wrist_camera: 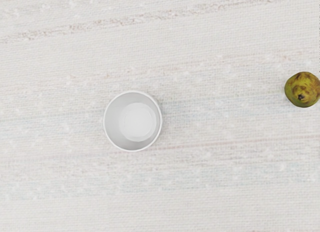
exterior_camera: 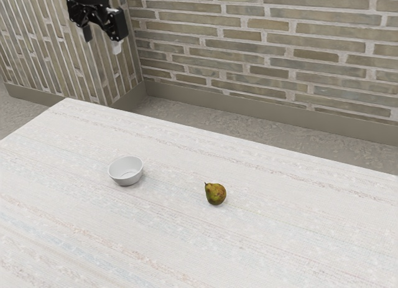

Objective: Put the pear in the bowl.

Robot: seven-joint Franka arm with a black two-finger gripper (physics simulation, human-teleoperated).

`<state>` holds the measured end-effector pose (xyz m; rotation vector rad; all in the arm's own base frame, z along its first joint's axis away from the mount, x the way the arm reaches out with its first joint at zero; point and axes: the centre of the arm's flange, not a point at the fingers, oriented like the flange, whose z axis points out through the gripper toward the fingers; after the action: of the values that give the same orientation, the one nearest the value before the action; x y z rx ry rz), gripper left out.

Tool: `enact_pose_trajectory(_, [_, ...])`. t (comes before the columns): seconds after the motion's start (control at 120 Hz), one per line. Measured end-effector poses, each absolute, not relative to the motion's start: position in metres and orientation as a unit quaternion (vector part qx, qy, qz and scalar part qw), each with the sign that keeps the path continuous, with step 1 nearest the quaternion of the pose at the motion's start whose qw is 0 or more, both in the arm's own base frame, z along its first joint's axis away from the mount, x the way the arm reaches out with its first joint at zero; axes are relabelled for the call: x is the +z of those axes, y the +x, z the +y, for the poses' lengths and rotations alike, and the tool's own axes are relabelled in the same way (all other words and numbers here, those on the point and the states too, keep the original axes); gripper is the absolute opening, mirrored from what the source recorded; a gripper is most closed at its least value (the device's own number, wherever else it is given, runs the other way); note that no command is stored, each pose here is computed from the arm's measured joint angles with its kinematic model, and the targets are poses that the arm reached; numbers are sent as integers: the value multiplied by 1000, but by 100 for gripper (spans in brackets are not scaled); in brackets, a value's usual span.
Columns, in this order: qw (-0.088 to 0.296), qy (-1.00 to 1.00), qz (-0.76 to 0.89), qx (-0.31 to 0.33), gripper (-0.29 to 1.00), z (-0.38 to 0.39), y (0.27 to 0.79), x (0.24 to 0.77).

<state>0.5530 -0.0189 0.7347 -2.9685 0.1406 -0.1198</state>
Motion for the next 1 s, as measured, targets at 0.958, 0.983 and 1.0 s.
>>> enact_pose_trajectory(0.958, [-58, -995, 55, 65, 70, -90, 645, 427])
enact_pose_trajectory(0.983, [-65, -994, 52, 66, 70, -91, 645, 422])
enact_pose_trajectory(1.0, [-70, -994, 49, 66, 70, -91, 644, 419])
